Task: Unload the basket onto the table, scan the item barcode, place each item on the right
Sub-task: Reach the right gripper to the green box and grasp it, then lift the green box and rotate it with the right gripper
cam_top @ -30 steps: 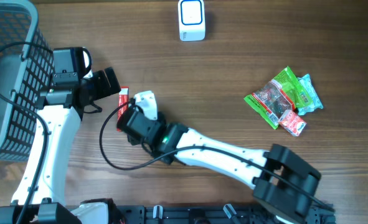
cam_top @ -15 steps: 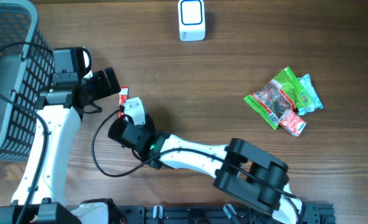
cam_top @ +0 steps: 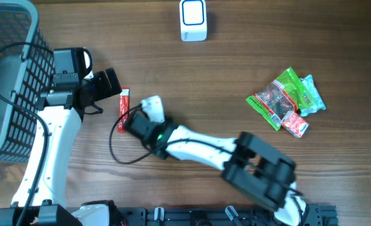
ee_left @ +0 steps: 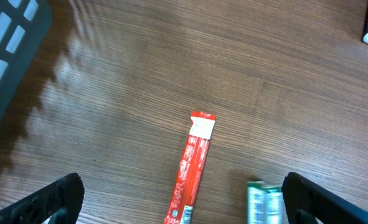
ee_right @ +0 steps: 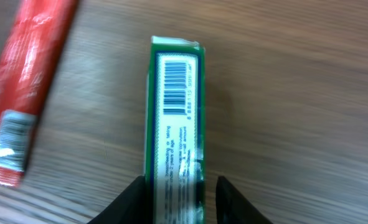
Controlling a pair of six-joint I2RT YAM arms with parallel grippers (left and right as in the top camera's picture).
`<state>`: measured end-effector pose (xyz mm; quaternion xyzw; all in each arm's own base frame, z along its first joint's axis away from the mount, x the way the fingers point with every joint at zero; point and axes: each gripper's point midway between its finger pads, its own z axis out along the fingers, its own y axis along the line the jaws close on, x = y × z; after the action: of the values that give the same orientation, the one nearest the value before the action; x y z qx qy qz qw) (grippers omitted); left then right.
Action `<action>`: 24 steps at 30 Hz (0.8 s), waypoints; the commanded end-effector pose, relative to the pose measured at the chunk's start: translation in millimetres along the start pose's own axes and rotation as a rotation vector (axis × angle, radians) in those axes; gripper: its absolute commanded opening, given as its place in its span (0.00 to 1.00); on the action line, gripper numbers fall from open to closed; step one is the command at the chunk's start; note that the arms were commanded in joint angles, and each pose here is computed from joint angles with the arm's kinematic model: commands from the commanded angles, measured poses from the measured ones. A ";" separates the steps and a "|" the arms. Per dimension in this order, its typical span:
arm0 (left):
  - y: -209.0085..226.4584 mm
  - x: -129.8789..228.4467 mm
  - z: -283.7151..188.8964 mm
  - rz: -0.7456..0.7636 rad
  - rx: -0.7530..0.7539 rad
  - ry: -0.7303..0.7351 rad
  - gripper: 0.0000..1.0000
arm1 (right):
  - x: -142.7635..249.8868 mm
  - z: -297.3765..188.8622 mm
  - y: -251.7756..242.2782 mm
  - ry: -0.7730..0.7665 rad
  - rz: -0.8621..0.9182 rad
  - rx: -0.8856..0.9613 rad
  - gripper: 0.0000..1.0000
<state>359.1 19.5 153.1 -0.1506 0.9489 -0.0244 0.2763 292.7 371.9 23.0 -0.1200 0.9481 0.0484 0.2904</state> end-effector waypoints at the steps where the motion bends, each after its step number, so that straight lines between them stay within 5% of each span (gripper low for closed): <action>1: 3.0 -1.5 -0.9 0.012 -0.010 -0.007 1.00 | -31.4 -26.7 -39.2 -0.021 0.048 0.053 0.35; 5: 3.0 -1.6 -0.9 0.012 -0.010 -0.008 1.00 | -18.7 -21.2 -70.2 0.117 0.008 0.065 0.36; 11: 3.0 -1.5 -0.9 0.012 -0.010 -0.007 1.00 | -6.8 -22.1 -43.7 0.301 -0.001 -0.273 0.50; 14: 3.0 -1.6 -0.9 0.012 -0.010 -0.008 1.00 | -11.1 -27.5 -18.6 0.269 -0.016 -0.354 0.50; 20: 3.0 -1.6 -0.9 0.012 -0.010 -0.008 1.00 | -19.0 -29.4 2.0 0.032 -0.162 -0.141 0.49; 24: 3.0 -1.6 -0.9 0.012 -0.010 -0.008 1.00 | -10.3 -16.1 8.0 0.018 -0.176 -0.108 0.45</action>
<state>359.1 19.5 153.1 -0.1506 0.9489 -0.0244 0.2763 273.8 394.4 63.2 -0.2318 0.9291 0.1282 0.2581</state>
